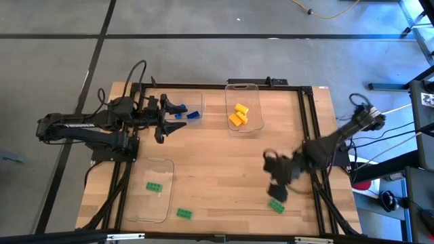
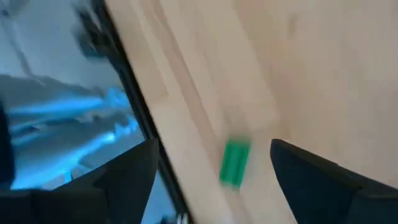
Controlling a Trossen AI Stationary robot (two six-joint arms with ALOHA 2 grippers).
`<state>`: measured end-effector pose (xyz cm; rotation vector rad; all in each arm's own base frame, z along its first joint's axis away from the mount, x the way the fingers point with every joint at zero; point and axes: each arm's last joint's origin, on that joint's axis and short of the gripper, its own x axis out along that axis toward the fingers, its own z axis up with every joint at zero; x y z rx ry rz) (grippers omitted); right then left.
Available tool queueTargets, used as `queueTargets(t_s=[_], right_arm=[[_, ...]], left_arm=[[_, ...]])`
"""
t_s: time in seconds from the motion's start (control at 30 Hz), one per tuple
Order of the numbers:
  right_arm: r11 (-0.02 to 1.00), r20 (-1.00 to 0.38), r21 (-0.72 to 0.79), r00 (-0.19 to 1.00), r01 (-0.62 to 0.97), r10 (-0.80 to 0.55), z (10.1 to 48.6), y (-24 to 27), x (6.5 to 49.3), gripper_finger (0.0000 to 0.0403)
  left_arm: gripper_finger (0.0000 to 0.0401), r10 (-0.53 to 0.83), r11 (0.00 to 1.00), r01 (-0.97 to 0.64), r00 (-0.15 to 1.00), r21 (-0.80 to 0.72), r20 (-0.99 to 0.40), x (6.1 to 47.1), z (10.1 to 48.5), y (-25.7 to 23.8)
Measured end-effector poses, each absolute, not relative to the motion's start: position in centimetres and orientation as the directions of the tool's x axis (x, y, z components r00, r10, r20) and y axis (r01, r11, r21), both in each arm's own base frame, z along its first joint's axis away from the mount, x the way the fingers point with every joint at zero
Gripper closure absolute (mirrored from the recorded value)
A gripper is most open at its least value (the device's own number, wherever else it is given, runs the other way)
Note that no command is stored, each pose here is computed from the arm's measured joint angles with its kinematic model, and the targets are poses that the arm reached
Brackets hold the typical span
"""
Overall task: Sort & place blocks by color
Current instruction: Put the right green game piece into the bottom left transparent bin
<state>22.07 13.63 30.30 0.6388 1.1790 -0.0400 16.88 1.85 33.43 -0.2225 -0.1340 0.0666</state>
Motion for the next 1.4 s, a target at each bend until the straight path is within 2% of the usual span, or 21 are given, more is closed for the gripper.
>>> queueTargets(t_s=[0.13, 0.3, 0.43, 0.57, 0.87, 1.13, 1.27, 1.4], right_arm=[[0.8, -0.931, 0.363, 0.228, 0.477, 0.287, 27.3, 17.8, 21.2, 0.0092], [0.78, -0.972, 0.23, 0.094, 0.582, 0.216, 23.2, 21.1, 21.4, 0.0092], [0.77, -0.986, 0.117, -0.02, 0.627, 0.166, 19.8, 22.3, 22.1, 0.0092], [0.795, -0.983, 0.042, -0.119, 0.606, 0.143, 17.2, 22.8, 22.6, 0.0092], [0.827, -0.983, 0.01, -0.147, 0.563, 0.111, 15.3, 22.9, 23.2, 0.0092], [0.792, -0.969, 0.095, -0.128, 0.603, 0.214, 13.1, 22.5, 22.7, 0.0095], [0.8, -0.968, 0.084, -0.14, 0.594, 0.206, 12.7, 22.4, 22.5, 0.0128], [0.832, -0.969, 0.066, -0.163, 0.55, 0.184, 12.7, 22.1, 22.3, 0.0197]], left_arm=[[0.0131, 0.081, 0.973, -0.051, 0.989, -0.225, 0.126, 16.9, 33.4, 1.9], [0.0131, 0.087, 0.972, -0.057, 0.988, -0.227, 0.126, 16.9, 33.4, 1.9], [0.0131, 0.102, 0.97, -0.071, 0.986, -0.231, 0.128, 16.9, 33.5, 1.9], [0.0131, 0.102, 0.971, -0.065, 0.983, -0.23, 0.151, 16.8, 33.7, 1.9], [0.0131, 0.102, 0.967, -0.062, 0.983, -0.246, 0.152, 16.8, 33.7, 1.9], [0.0131, 0.101, 0.967, -0.061, 0.983, -0.248, 0.156, 16.8, 33.7, 1.9], [0.0131, 0.102, 0.967, -0.061, 0.983, -0.248, 0.156, 16.8, 33.7, 1.9], [0.0131, 0.103, 0.967, -0.062, 0.982, -0.248, 0.156, 16.8, 33.7, 1.9]])
